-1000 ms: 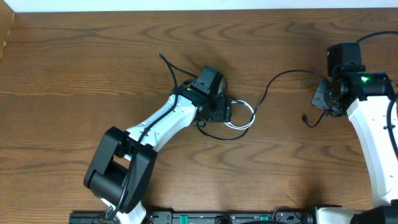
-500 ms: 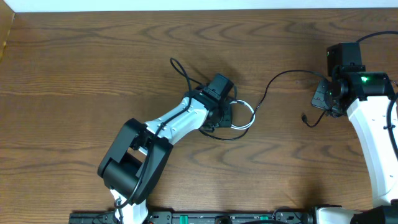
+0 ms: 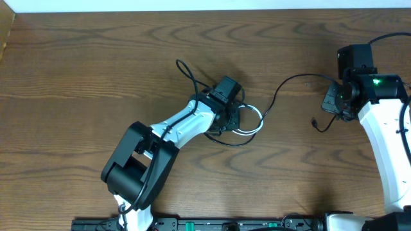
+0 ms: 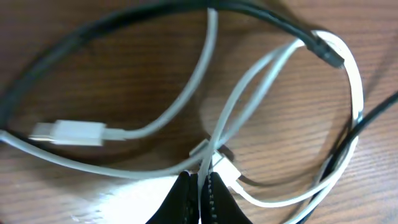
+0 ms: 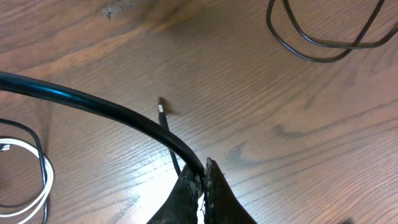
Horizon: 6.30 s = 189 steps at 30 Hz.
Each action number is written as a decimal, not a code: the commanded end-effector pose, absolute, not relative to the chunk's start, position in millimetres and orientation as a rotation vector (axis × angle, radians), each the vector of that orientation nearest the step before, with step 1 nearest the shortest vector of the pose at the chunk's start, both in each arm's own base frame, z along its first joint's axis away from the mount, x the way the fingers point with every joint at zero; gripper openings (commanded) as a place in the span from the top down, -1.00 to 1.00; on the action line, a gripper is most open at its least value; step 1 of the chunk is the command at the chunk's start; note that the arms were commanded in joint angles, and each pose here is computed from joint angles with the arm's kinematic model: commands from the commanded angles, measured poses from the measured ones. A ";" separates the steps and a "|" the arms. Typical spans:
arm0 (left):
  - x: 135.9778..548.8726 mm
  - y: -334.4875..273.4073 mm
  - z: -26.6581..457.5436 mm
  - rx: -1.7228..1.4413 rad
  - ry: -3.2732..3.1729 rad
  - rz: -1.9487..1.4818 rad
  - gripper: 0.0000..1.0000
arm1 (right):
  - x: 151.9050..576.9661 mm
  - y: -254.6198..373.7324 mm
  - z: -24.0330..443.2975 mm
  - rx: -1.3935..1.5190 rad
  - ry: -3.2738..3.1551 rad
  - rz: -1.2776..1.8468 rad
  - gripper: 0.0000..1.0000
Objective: Untangle cables
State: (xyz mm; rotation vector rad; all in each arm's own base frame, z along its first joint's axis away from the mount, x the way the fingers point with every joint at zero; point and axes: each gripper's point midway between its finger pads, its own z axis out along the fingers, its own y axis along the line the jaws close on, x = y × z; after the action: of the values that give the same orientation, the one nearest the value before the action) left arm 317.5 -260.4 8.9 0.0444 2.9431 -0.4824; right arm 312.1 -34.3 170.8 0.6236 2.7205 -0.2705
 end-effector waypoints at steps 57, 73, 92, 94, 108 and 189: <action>332.9 -114.0 199.2 -0.097 2.590 -0.741 0.86 | 288.6 -293.2 367.0 1.228 1.510 -0.181 0.98; 331.9 -114.1 198.6 -0.099 2.595 -0.744 0.86 | 370.9 -257.1 248.9 0.971 2.029 0.016 0.65; 332.0 -168.6 223.1 0.129 2.477 -0.926 0.86 | 402.7 -84.9 170.9 0.420 2.465 0.674 -0.56; 329.7 -187.4 230.5 0.208 2.436 -0.962 0.85 | 397.0 -59.3 166.8 0.320 2.521 0.712 -0.63; 273.2 -279.1 269.5 0.789 2.157 -1.043 0.85 | 358.4 94.3 151.5 -0.213 2.721 0.898 -0.66; 309.7 -225.5 241.1 0.455 2.334 -0.660 0.85 | 303.4 216.6 144.7 -0.436 2.711 1.309 -0.64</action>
State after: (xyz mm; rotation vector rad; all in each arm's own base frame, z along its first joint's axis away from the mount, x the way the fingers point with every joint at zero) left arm 304.3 -228.6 232.6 0.4906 2.3500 -0.6763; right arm 320.0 188.3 122.4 -0.3545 2.8029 1.0060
